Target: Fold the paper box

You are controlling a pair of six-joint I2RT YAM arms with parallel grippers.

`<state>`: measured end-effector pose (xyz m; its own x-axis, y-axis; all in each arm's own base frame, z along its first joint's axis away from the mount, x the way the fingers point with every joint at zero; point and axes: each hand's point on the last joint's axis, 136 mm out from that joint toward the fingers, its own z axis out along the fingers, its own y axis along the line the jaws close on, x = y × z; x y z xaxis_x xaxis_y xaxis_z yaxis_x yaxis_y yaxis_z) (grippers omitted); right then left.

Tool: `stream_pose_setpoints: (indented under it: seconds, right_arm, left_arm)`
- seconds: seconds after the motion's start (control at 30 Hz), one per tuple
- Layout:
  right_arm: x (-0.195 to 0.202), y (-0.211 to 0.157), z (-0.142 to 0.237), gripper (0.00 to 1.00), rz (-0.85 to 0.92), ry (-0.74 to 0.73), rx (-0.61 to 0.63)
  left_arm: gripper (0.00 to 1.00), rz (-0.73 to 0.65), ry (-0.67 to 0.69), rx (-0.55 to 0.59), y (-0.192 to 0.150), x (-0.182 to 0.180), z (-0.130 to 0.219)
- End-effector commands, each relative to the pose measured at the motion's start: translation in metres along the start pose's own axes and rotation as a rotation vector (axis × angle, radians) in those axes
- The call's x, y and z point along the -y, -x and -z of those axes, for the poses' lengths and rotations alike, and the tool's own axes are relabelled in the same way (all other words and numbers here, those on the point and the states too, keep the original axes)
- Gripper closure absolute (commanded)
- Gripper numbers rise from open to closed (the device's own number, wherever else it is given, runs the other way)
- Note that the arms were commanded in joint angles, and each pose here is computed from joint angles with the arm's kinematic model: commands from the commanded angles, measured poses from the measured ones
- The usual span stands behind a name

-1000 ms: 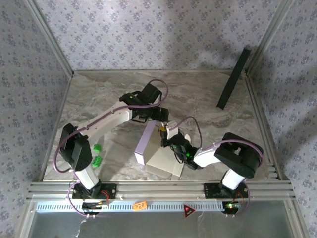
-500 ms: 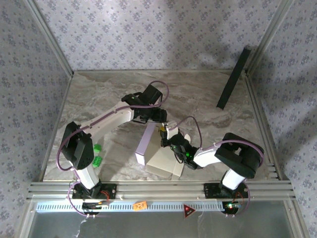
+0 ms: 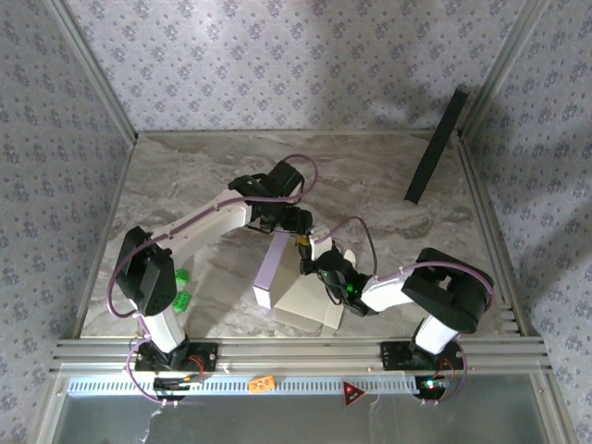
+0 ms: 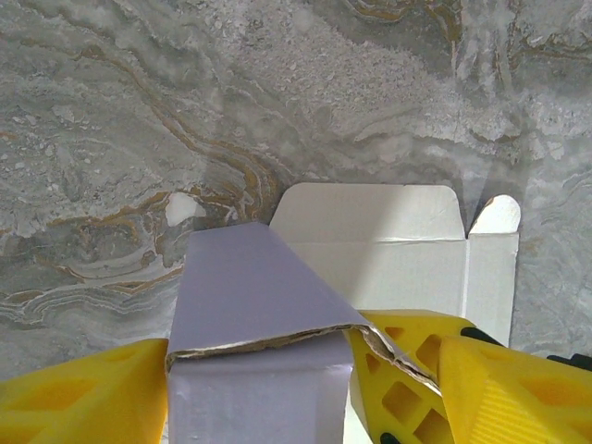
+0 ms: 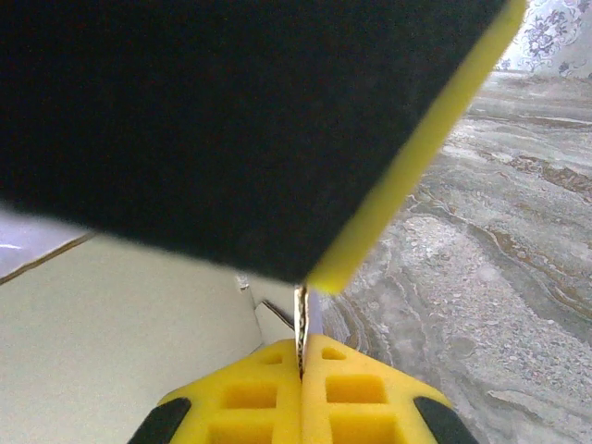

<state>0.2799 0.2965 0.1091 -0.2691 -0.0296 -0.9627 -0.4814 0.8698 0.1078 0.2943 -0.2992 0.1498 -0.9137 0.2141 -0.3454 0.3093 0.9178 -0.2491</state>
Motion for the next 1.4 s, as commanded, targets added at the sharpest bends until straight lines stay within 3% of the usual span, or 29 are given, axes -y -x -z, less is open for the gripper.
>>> stream_pose_setpoints:
  seconds: [0.0,0.23,0.7,1.03,1.37]
  right_arm:
    - [-0.001,-0.034,0.002,1.0,0.083,0.01,-0.129]
    - [-0.005,-0.023,0.009,0.88,0.122,0.02,-0.109]
    - [-0.004,-0.003,0.029,0.76,0.211,0.122,-0.109]
    - [0.022,0.001,0.019,0.74,0.175,0.379,-0.11]
    - [-0.003,0.015,-0.014,0.57,0.138,0.662,-0.006]
  left_arm:
    - [0.26,-0.039,0.015,-0.083,-0.015,0.0,-0.007]
    - [0.35,-0.045,0.02,-0.081,-0.014,0.0,-0.006]
    - [0.46,-0.067,0.032,-0.082,-0.014,-0.001,-0.003]
    - [0.51,-0.083,0.031,-0.092,-0.016,-0.001,-0.005]
    - [0.54,-0.104,0.016,-0.096,-0.015,0.002,-0.004]
